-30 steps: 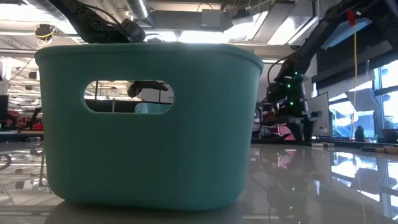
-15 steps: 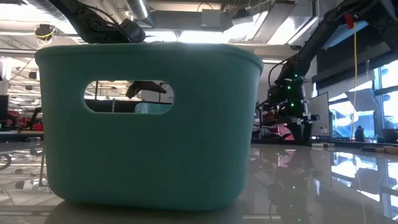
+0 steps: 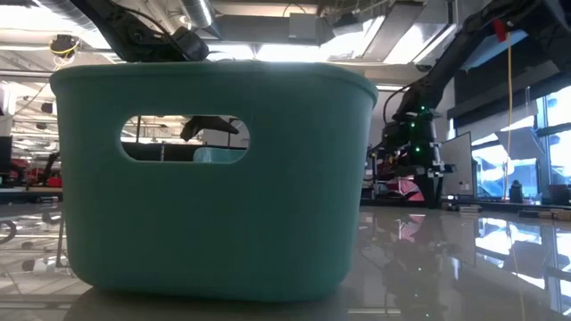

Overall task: Sort batteries
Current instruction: Put the large black battery into the blue bin

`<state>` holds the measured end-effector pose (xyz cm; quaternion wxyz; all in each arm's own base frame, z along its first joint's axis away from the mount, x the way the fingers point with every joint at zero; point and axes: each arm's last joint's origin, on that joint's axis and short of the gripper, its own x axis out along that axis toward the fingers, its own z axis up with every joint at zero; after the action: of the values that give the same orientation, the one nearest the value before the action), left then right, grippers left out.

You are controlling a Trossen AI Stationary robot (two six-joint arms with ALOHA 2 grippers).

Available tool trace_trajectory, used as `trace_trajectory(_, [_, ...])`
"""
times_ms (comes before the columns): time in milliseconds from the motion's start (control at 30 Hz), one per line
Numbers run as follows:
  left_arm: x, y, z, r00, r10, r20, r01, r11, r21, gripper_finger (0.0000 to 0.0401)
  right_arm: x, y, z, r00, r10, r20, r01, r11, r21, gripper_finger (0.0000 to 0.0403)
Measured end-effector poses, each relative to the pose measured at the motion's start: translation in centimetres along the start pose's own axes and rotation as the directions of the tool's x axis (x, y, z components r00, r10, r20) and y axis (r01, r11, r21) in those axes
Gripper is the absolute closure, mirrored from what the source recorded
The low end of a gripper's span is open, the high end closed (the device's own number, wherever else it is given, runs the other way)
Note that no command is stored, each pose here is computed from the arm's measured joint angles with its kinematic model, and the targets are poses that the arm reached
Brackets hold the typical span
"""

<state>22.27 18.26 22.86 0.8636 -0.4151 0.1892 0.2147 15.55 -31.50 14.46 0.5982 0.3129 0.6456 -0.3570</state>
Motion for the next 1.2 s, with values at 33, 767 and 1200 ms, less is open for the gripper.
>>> trace_trajectory(33, [0.0,0.0,0.0,1.0,0.0,0.0,0.0,1.0,0.0,0.0242,-0.2,0.0,0.2,1.0,0.0,-0.001,0.0,1.0,0.0,0.0362])
trace_trajectory(767, [0.0,0.0,-0.1,1.0,-0.006,-0.011,0.007,0.998,0.064,0.0242,-14.5,12.9,-2.9,0.802,0.515,0.303,-0.38,0.831,-0.406,0.0362])
trace_trajectory(1200, [0.0,-0.1,-0.2,0.998,-0.044,-0.037,0.048,0.99,0.136,0.0242,-13.2,24.3,-4.0,0.671,0.722,0.171,-0.496,0.607,-0.621,0.0361])
